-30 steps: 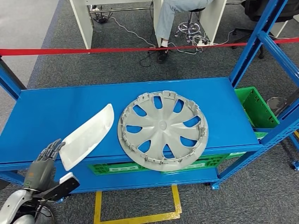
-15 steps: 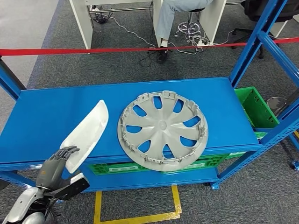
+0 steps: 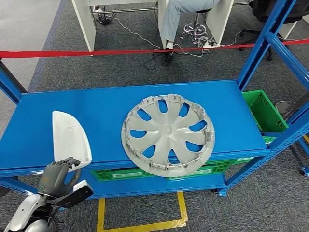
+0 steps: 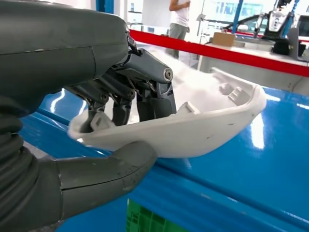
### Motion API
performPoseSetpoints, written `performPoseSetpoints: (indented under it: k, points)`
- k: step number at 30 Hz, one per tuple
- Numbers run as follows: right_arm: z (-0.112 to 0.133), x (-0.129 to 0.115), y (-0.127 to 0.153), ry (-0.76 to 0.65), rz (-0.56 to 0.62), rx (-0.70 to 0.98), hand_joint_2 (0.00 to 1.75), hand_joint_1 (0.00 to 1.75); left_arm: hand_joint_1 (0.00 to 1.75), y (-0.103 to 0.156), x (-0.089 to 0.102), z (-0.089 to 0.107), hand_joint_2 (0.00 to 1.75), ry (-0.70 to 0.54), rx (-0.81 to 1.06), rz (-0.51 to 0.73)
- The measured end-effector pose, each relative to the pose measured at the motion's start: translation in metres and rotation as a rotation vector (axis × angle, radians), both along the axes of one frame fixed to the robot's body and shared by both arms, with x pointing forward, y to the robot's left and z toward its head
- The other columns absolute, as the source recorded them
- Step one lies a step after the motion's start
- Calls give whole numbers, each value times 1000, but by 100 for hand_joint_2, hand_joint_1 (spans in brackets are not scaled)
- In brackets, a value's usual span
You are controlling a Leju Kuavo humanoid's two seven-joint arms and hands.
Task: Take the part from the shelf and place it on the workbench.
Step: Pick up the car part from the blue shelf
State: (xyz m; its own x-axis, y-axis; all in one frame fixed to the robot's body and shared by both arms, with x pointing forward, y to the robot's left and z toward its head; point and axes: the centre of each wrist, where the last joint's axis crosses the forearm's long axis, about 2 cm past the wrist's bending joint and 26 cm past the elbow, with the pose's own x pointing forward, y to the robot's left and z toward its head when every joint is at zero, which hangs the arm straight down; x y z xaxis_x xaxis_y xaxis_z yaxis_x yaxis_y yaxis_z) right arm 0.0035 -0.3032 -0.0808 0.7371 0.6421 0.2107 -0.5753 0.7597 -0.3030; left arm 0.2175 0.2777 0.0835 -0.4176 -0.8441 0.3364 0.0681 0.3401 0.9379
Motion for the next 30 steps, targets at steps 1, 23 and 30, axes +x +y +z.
performPoseSetpoints:
  k: [1,23,30]
  points:
    - [0,0,0,-1,-2,0,175,0,175,1,0,0,175,-9,-4,5]
    - [-6,-1,-5,-22,-20,12,175,0,175,26,20,40,175,-364,-49,96]
    - [-7,-1,-5,-25,-21,17,175,0,158,28,22,48,175,-467,-24,85]
